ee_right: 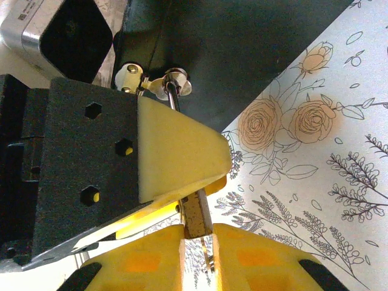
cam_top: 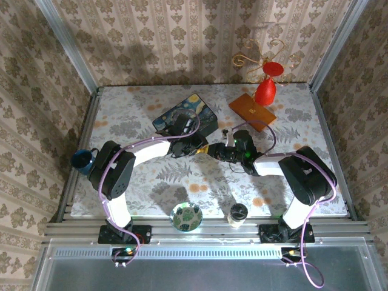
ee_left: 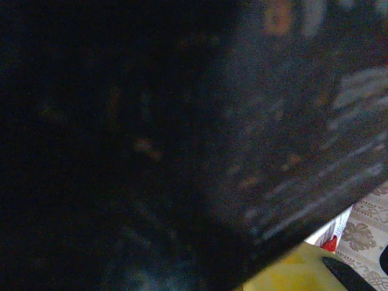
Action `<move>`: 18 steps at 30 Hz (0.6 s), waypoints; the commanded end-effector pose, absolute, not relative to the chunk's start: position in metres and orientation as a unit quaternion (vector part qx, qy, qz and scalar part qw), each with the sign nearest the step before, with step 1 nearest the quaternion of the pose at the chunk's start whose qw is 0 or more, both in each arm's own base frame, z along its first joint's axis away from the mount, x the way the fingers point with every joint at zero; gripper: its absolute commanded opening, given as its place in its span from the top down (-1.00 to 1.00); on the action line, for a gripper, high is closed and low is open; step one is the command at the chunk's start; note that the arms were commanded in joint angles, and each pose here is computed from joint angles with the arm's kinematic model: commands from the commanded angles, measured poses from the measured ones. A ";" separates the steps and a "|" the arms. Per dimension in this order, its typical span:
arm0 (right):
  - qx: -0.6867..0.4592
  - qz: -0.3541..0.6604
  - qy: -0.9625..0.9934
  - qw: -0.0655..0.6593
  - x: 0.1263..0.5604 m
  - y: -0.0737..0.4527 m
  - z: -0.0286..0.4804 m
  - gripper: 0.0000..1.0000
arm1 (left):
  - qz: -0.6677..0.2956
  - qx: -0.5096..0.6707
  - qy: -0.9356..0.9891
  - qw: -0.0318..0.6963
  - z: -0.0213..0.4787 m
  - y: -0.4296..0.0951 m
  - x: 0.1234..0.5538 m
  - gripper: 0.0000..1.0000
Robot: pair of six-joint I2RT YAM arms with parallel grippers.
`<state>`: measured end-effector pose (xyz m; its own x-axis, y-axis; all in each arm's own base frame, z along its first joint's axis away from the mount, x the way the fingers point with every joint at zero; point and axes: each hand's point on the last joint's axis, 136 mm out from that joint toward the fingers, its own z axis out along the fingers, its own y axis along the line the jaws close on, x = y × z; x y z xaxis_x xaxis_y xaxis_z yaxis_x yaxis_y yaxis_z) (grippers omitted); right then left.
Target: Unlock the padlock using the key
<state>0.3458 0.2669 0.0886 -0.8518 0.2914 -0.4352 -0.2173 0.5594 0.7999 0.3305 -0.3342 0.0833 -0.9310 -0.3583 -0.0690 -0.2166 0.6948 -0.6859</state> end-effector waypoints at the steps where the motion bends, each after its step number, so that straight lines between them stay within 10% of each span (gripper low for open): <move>1: 0.023 0.478 0.835 0.270 0.349 0.269 0.091 0.59 | -0.392 -0.150 0.902 0.100 0.104 -0.346 0.330 1.00; 18: 0.032 0.481 0.836 0.264 0.342 0.266 0.082 0.54 | -0.393 -0.152 0.901 0.103 0.108 -0.345 0.331 1.00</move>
